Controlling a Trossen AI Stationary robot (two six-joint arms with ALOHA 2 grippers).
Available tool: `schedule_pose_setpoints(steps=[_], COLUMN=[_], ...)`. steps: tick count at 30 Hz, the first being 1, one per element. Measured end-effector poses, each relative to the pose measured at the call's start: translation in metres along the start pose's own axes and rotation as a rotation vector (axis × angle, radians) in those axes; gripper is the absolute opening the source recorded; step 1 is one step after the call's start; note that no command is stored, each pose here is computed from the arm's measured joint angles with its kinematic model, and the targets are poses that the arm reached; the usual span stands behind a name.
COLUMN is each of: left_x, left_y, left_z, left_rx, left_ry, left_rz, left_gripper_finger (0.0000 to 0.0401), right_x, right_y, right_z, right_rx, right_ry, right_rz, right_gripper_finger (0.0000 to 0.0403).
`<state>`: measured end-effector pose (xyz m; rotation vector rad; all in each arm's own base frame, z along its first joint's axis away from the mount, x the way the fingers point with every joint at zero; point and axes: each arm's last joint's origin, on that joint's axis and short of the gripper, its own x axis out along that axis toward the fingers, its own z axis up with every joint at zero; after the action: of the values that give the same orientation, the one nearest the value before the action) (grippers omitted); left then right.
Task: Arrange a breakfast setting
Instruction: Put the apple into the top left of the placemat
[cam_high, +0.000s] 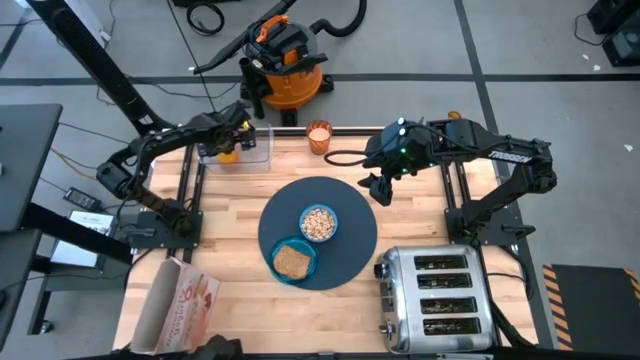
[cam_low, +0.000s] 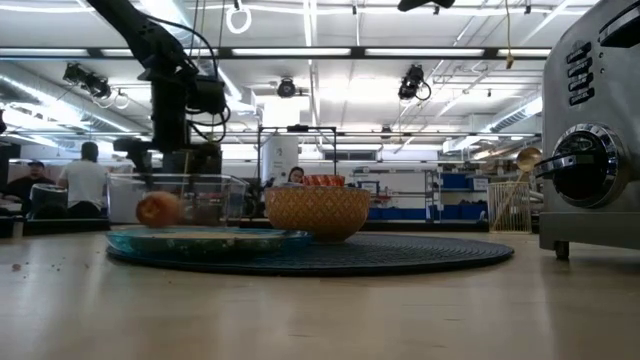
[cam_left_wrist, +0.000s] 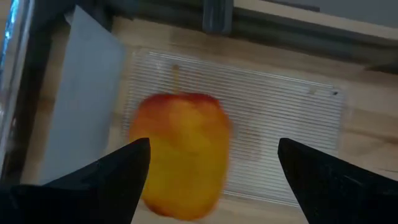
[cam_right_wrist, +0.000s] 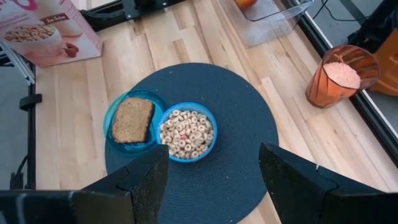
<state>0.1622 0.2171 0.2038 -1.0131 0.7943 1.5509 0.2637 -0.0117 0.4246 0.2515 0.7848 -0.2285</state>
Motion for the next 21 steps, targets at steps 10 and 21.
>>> schedule_pose_setpoints(steps=[10,21], left_x=[0.006,-0.012], left_y=[0.006,0.008], left_z=[0.002,-0.003], left_rx=[-0.002,-0.018], left_ry=[0.016,-0.018], left_rz=[0.064,0.054], left_gripper_finger=[0.0357,0.0357], right_x=[0.0,0.001], right_y=[-0.001,-0.007], right_z=[0.001,0.003], right_rx=[0.013,0.022], right_ry=[-0.006,-0.017], right_rz=[-0.002,-0.008], right_gripper_finger=[0.0254,0.0254])
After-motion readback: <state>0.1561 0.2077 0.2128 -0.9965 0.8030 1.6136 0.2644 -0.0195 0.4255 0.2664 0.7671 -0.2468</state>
